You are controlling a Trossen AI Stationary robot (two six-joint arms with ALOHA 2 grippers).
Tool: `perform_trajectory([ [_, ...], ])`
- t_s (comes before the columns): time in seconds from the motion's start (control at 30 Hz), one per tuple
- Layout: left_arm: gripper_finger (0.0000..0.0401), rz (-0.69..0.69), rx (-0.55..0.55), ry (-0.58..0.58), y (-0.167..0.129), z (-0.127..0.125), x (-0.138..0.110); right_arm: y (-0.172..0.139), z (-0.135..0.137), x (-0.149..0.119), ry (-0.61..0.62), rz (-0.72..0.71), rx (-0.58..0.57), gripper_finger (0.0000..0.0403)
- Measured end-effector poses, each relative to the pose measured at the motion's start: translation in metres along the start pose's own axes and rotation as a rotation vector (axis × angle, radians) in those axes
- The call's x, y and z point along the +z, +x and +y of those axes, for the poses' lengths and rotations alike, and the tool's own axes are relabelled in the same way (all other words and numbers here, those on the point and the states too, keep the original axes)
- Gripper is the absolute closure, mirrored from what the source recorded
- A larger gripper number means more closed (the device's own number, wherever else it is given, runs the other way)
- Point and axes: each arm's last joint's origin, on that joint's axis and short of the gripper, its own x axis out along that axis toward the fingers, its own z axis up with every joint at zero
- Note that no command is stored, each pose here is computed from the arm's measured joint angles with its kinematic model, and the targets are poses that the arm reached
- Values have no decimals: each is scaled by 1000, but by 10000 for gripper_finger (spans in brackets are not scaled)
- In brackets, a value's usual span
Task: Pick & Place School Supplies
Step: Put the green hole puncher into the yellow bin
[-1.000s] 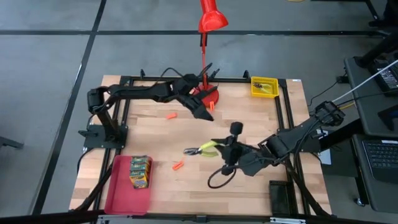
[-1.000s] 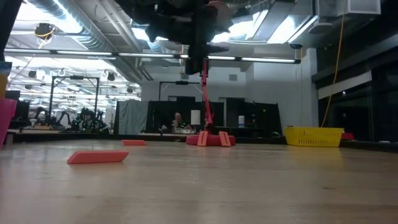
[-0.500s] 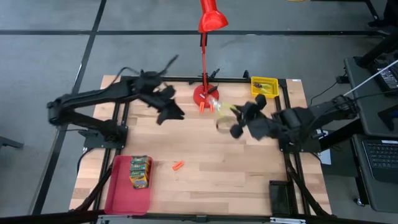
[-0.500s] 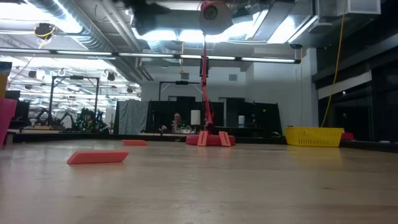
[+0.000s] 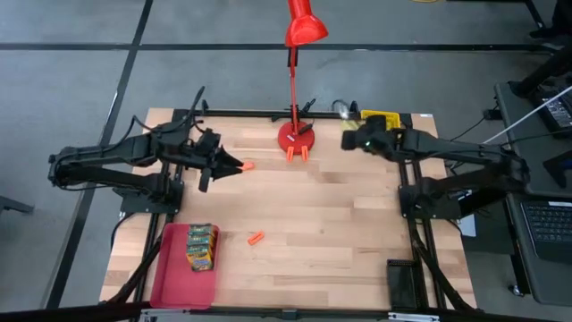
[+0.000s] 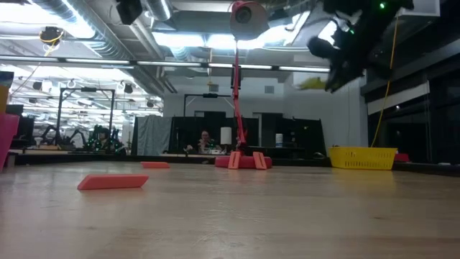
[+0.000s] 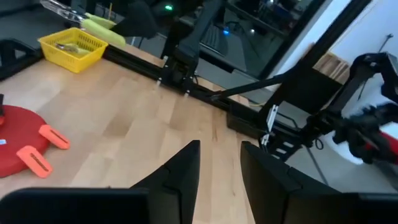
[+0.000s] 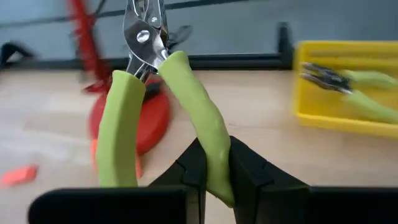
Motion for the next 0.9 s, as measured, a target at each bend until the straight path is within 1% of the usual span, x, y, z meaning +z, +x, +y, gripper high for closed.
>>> perform_trajectory([
  [0.13,293,-22,8,38,0,0,2,5,-29,8,133,1,-60,360],
  [0.23,291,-64,1,59,2,-2,6,6,-52,8,200,19,-141,360],
  [0.37,291,-102,22,88,3,-1,9,10,-74,9,259,52,-168,360],
  [0.43,293,-115,45,86,4,0,10,11,-83,8,320,68,-174,360],
  [0.53,297,-153,50,74,4,1,13,16,-93,4,460,68,-185,361],
  [0.63,302,-182,49,88,4,1,16,22,-96,0,573,85,-166,361],
  [0.73,306,-208,53,92,3,2,19,28,-100,-7,700,99,-178,361],
  [0.83,311,-229,49,90,3,1,21,34,-100,-10,890,57,-158,361],
  [0.9,313,-233,45,86,2,1,22,38,-99,-10,1017,6,-119,361],
])
